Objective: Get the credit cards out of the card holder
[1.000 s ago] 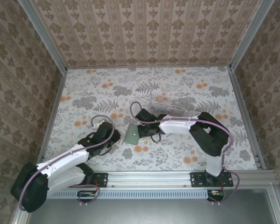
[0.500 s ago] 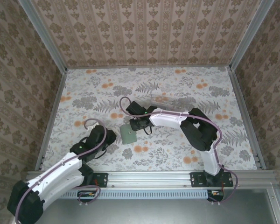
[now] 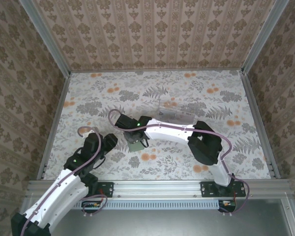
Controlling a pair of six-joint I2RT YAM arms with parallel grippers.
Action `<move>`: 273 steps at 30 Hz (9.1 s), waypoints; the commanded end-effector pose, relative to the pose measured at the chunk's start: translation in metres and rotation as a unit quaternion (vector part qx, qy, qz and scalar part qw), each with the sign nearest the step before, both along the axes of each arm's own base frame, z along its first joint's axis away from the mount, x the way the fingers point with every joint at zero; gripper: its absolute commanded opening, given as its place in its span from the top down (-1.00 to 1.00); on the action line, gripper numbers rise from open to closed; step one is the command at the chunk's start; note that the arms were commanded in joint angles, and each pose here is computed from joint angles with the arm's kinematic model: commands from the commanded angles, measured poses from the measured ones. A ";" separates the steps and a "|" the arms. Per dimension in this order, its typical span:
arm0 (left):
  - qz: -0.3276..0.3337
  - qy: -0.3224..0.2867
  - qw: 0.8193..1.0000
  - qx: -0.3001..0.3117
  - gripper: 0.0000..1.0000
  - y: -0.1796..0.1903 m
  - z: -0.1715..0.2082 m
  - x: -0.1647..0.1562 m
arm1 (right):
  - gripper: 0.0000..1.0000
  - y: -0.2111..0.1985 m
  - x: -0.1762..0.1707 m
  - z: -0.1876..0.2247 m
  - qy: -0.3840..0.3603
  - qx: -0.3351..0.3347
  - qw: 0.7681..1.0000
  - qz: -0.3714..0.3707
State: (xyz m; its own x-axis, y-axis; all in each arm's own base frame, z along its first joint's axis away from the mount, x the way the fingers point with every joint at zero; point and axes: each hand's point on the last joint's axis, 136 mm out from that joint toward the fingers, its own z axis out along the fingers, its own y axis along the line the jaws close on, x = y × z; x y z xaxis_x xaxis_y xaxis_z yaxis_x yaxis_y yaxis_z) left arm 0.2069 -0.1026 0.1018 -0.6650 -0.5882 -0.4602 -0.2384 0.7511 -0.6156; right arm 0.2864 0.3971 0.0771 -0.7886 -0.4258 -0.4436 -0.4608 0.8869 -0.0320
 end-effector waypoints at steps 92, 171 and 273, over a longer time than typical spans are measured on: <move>-0.028 0.162 0.985 0.049 1.00 -0.065 -0.095 -0.001 | 1.00 -0.056 0.003 0.015 0.115 0.326 0.936 -0.072; -0.243 0.090 0.961 0.092 0.44 -0.131 -0.061 0.025 | 0.39 -0.093 -0.044 0.020 0.065 0.294 0.950 -0.088; -0.254 0.001 0.960 0.122 -0.05 -0.149 0.010 0.011 | 1.00 -0.219 -0.047 0.097 -0.006 0.280 0.955 -0.102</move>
State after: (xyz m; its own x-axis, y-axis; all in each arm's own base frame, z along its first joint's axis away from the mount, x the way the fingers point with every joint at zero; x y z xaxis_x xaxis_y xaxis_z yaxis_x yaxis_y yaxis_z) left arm 0.2092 -0.2607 0.0870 -0.8794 -0.0470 -0.4738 0.1832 0.8850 -0.4279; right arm 0.2430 0.1902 0.1736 -0.8347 0.1432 -0.5317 -0.2526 0.7584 0.6009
